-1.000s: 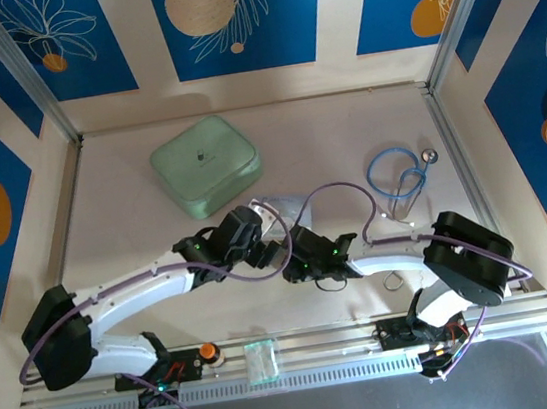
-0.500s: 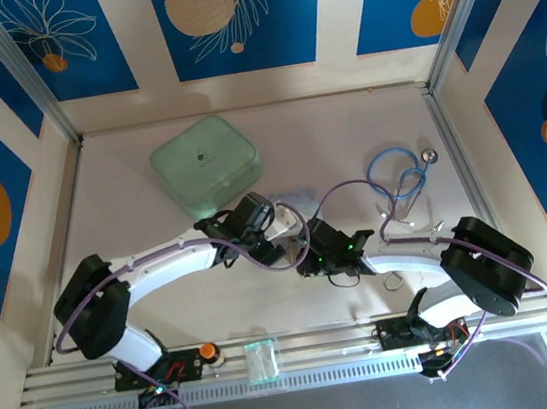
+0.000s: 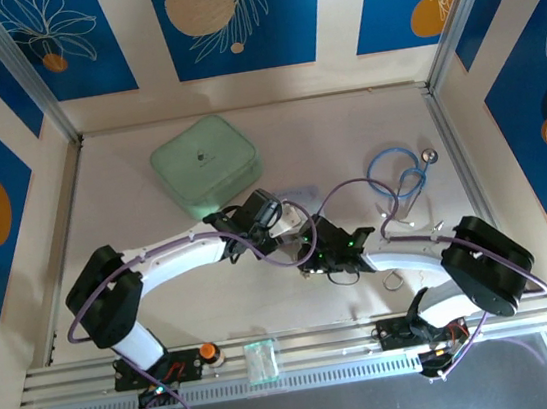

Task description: Unlock a padlock with a key

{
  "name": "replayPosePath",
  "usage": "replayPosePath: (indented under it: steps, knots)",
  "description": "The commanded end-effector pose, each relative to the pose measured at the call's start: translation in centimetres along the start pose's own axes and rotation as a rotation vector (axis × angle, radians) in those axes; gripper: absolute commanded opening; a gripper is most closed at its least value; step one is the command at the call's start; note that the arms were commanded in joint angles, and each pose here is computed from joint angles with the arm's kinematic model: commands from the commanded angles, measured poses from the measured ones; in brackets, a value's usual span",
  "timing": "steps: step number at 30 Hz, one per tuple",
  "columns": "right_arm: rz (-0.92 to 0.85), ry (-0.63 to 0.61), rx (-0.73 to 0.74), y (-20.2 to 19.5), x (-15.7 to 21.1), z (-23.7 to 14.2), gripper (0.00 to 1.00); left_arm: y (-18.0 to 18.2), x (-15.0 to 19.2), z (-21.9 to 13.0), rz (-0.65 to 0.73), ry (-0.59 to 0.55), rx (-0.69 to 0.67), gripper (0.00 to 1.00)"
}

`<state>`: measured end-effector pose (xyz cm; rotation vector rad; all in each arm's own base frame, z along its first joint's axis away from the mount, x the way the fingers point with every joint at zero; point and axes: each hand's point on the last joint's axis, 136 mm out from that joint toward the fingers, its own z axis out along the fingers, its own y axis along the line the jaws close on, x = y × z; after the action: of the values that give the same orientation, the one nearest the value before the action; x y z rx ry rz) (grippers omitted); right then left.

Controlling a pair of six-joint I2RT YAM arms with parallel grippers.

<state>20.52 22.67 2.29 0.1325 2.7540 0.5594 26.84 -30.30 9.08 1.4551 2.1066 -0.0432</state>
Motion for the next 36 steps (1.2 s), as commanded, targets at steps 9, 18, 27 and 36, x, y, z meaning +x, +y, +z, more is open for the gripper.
replayPosePath:
  steps: [9, 18, 27, 36]
  knots:
    - [0.115, 0.08, 0.037, -4.6, 1.2, 0.4, 0.24, -4.7, 0.4, -0.4, -0.004, 0.042, 0.142, 0.43]
    - [0.139, 0.097, -0.035, -4.0, 1.2, 1.0, 0.22, -2.7, -3.6, -0.6, -0.017, -0.022, 0.007, 0.67]
    - [0.176, 0.09, -0.112, -4.1, 1.4, 0.8, 0.15, -1.7, -2.3, 3.0, 0.051, 0.099, -0.11, 0.64]
    - [0.241, 0.066, -0.252, -3.9, 1.0, 0.6, 0.06, -3.0, 0.9, 3.8, 0.015, 0.166, -0.077, 0.55]
